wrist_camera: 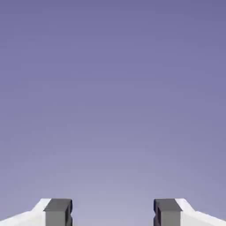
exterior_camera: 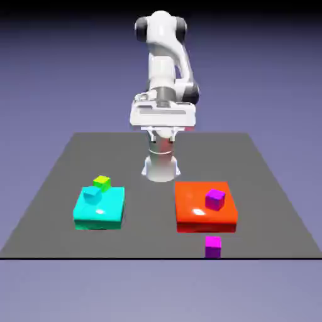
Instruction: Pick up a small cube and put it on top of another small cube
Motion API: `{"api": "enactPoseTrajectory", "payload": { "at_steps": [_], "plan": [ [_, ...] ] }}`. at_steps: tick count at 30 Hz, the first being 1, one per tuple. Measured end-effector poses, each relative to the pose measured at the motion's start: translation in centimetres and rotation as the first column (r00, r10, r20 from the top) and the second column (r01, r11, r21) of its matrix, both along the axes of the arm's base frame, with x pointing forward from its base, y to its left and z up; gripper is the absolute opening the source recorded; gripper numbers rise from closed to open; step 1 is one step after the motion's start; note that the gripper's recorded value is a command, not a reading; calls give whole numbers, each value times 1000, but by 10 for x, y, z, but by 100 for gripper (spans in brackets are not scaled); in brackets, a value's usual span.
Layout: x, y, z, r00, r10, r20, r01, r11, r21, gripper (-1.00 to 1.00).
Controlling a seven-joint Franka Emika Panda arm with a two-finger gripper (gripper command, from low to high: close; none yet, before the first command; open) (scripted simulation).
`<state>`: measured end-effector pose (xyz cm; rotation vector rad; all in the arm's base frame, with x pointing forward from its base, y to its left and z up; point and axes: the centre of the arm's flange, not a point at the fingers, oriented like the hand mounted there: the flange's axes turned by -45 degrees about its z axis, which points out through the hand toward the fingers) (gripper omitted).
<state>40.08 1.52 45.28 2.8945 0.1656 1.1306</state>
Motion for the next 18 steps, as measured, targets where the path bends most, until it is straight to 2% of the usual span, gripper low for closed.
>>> {"api": "enactPoseTrajectory", "payload": {
  "at_steps": [8, 18],
  "plan": [
    [63, 71, -50, 909, 222, -353, -305, 931, -201, 0],
    [111, 156, -132, 625, 293, -724, -660, 693, -290, 0]
  ]
}}
